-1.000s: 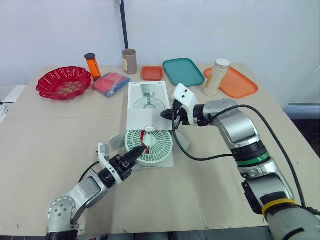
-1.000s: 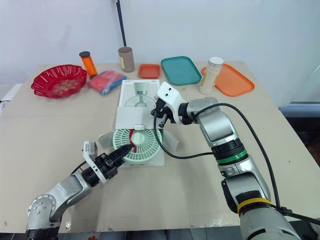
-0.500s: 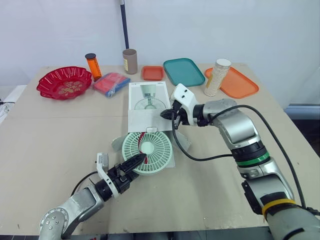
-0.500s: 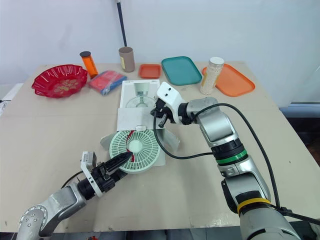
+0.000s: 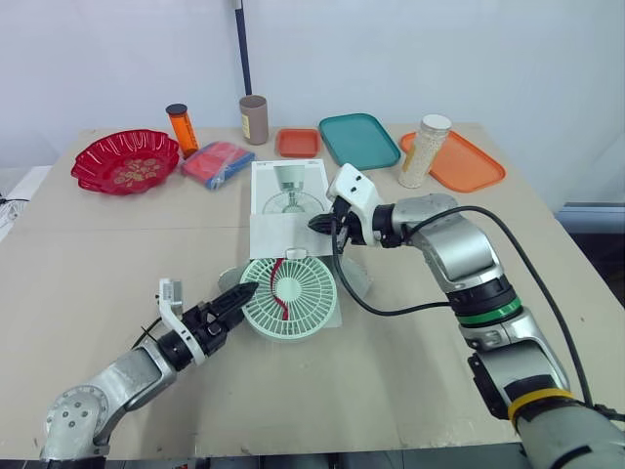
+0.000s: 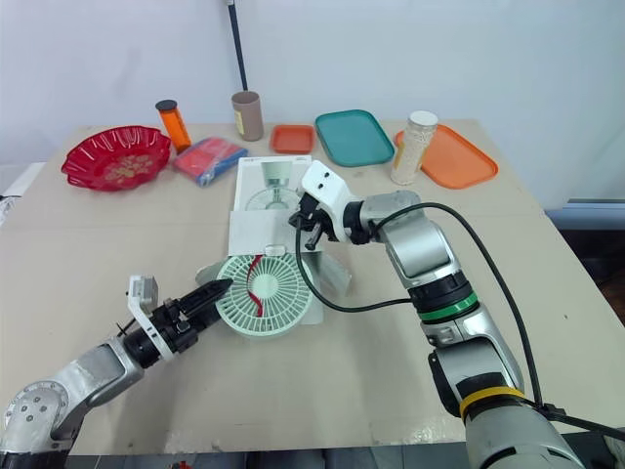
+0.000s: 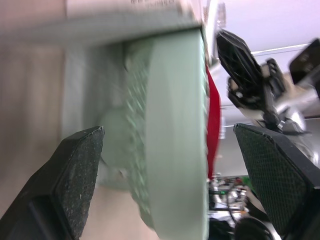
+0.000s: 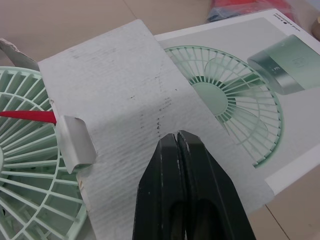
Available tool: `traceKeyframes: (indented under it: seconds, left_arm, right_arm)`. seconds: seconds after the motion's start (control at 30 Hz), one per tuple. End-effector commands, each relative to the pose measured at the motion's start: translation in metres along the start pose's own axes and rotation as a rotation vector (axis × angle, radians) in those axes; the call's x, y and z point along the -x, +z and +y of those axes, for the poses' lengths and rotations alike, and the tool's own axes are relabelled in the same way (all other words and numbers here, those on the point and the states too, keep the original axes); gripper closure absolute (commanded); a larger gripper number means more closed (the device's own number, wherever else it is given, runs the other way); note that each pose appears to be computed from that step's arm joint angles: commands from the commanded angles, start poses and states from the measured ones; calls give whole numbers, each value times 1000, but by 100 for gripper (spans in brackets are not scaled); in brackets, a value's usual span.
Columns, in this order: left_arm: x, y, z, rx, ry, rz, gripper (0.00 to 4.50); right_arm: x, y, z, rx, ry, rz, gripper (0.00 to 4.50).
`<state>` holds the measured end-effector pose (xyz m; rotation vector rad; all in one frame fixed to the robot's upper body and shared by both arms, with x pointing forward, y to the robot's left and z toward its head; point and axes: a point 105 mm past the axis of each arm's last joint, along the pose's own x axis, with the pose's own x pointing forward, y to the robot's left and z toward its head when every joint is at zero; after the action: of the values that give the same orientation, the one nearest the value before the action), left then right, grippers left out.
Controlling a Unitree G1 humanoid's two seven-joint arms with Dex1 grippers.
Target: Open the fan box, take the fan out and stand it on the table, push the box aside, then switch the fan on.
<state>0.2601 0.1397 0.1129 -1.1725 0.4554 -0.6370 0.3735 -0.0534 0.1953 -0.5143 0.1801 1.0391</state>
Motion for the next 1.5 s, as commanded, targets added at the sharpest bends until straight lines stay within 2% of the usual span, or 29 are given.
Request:
traceKeyframes:
  seconds: [0.03,0.13,0.23,0.37,0.43,0.8,0.9,1.03,1.1,1.17,1.27,1.5]
  left_arm:
    - [-1,-4,-3,-1,-23,34,9]
    - [-6,-1,-3,-2,-28,37,9]
    - [-12,4,-8,-9,-50,37,83]
    - [-21,-1,-9,-1,-68,67,225]
    - [-24,-5,-7,17,-68,76,260]
    - [-9,-25,-3,67,-40,99,260]
    - [5,-35,4,82,-6,109,260]
    - [9,-33,10,90,12,88,260]
    - [10,-32,11,84,11,85,158]
    - [10,-32,13,84,9,83,109]
    - [10,-30,13,56,2,77,7]
    - [10,-20,8,16,-28,51,7]
  right_arm:
    - [1,17,1,41,4,-48,450]
    - [0,17,1,41,4,-49,450]
    - [0,17,2,41,6,-50,450]
    - [0,16,2,43,4,-49,450]
    - [0,16,2,43,2,-49,450]
    - [2,15,2,42,-1,-46,450]
    - [1,15,2,42,1,-48,450]
    - [1,15,3,41,3,-47,450]
    - [1,15,3,41,4,-48,450]
    - [1,16,3,40,4,-50,450]
    - [1,16,3,40,3,-50,450]
    - [1,17,1,38,-1,-53,450]
